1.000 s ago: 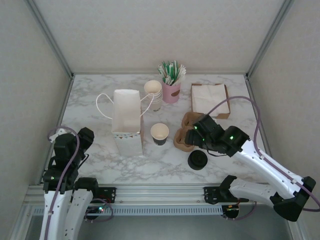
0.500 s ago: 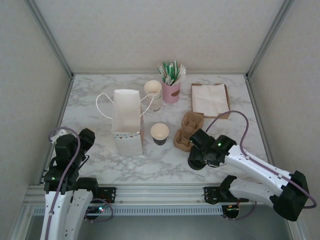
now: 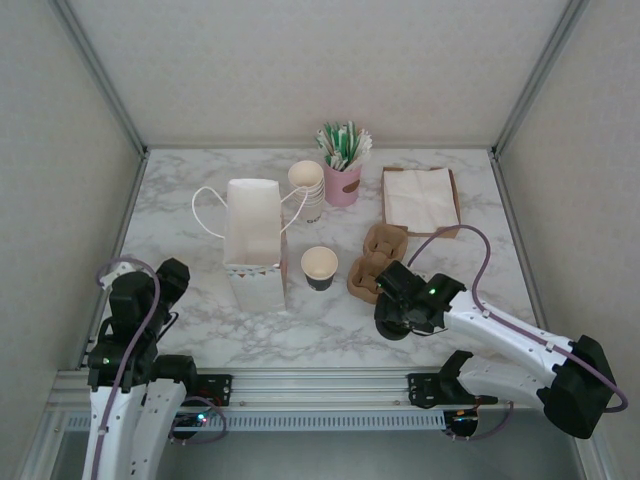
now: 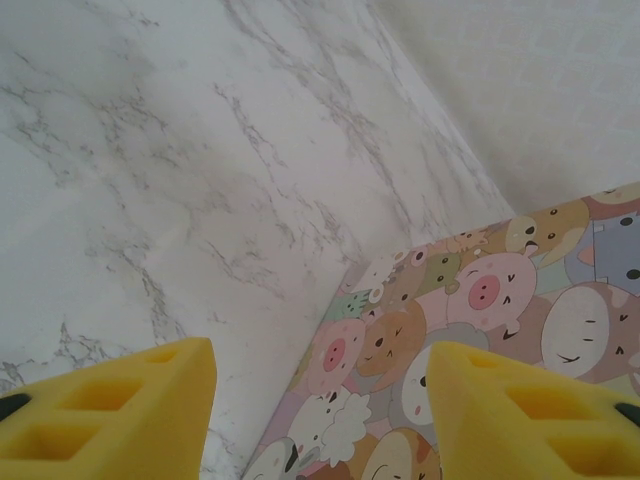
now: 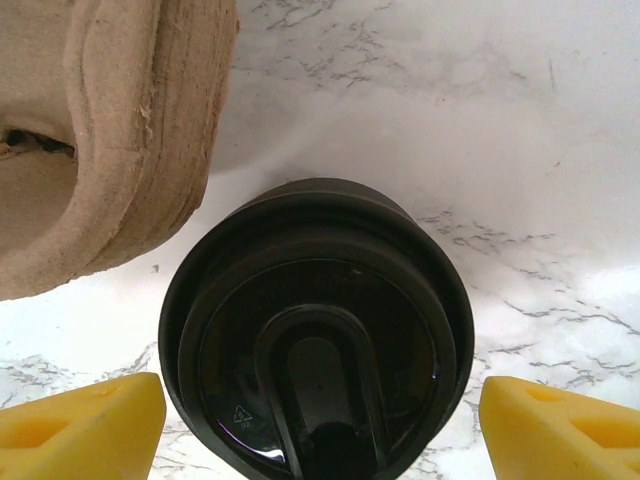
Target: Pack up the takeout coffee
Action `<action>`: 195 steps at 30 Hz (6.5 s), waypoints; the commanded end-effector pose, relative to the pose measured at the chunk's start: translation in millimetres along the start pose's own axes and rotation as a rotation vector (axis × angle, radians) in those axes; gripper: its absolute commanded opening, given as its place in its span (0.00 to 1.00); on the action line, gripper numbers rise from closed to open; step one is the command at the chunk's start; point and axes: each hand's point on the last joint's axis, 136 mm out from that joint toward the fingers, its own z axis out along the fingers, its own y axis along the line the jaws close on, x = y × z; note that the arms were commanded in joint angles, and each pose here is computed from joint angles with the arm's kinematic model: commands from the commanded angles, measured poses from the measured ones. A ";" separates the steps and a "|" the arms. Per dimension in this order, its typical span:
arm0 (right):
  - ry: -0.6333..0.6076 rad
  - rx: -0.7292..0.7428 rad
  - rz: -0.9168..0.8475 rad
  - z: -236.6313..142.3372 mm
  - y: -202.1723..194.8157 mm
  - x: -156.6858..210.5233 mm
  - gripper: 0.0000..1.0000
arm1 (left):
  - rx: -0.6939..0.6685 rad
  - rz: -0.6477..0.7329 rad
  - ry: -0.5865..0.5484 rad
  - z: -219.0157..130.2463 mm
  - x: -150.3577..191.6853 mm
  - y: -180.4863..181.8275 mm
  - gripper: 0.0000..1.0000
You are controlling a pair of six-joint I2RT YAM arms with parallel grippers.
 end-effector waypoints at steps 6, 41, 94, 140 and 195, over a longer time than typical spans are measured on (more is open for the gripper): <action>0.020 0.007 0.027 11.4 -4.2 7.7 0.82 | -0.022 -0.023 -0.011 -1.6 0.7 7.7 0.57; -0.140 -0.049 -0.042 -67.8 1.3 -44.2 0.69 | -0.017 -0.012 -0.007 -0.3 0.2 5.2 0.58; 0.051 -0.092 -0.565 -28.6 210.7 -80.2 0.69 | -0.037 0.012 0.033 0.4 8.9 10.8 0.59; 0.323 0.220 -0.621 31.0 138.4 -52.6 0.61 | -0.021 0.010 0.048 1.9 10.7 6.8 0.56; 0.242 0.230 -0.632 18.3 132.9 -100.6 0.66 | 0.028 -0.003 0.065 -3.5 11.4 -3.4 0.51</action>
